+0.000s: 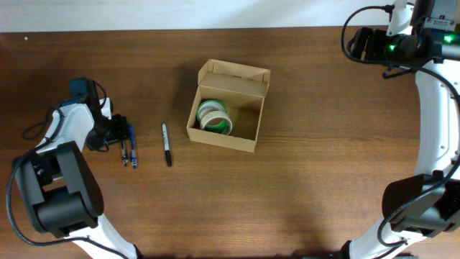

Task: Pack container
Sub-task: 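Lower the left gripper and grasp the black pen, then carry the black pen into the box and release it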

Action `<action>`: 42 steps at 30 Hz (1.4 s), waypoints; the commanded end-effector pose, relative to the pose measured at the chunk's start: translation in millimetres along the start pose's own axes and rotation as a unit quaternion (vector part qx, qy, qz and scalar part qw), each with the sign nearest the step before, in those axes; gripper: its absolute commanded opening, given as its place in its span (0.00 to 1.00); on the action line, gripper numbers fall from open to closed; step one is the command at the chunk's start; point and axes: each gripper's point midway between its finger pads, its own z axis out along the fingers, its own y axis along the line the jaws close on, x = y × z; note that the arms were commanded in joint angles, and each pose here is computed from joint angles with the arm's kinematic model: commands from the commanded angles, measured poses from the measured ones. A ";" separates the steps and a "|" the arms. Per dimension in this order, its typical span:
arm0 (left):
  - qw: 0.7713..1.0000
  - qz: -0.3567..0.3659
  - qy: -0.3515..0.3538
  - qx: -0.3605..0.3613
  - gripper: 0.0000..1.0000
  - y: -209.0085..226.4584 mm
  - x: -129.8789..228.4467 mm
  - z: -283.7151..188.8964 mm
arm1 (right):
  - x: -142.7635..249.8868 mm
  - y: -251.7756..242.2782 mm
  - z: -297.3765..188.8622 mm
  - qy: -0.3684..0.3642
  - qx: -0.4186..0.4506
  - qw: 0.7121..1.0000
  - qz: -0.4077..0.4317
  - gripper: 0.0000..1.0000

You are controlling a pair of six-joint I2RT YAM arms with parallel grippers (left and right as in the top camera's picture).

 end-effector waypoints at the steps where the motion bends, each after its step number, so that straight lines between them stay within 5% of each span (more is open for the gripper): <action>1: 1.000 0.004 -0.003 -0.017 0.70 9.2 -5.0 0.7 | -9.2 3.3 -14.2 -0.020 -0.002 1.000 0.000 0.99; 18: 0.999 0.006 0.034 -0.011 0.57 6.7 7.7 23.5 | -9.2 3.3 -14.2 -0.020 -0.002 1.000 0.000 0.99; 20: 0.999 0.006 0.039 -0.011 0.45 6.7 9.8 24.9 | -9.2 3.3 -14.2 -0.020 -0.002 1.000 0.000 0.99; 23: 0.999 0.006 0.045 -0.006 0.04 5.1 12.9 24.6 | -9.2 3.3 -14.2 -0.020 -0.002 1.000 0.000 0.99; 24: 0.999 0.006 0.047 -0.003 0.02 4.1 14.0 24.5 | -9.2 3.3 -14.2 -0.020 -0.002 1.000 0.000 0.99; 33: 0.998 0.034 0.040 0.045 0.02 -18.9 -1.2 -5.0 | -9.2 3.3 -14.2 -0.020 -0.002 1.000 0.000 0.99; 38: 0.990 0.134 -0.024 0.047 0.02 -41.6 -42.5 -68.5 | -9.2 3.3 -14.2 -0.020 -0.002 1.000 0.000 0.99; 42: 0.961 0.268 -0.058 0.048 0.02 -77.2 -57.1 -117.0 | -9.2 3.3 -14.2 -0.020 -0.002 1.000 0.000 0.99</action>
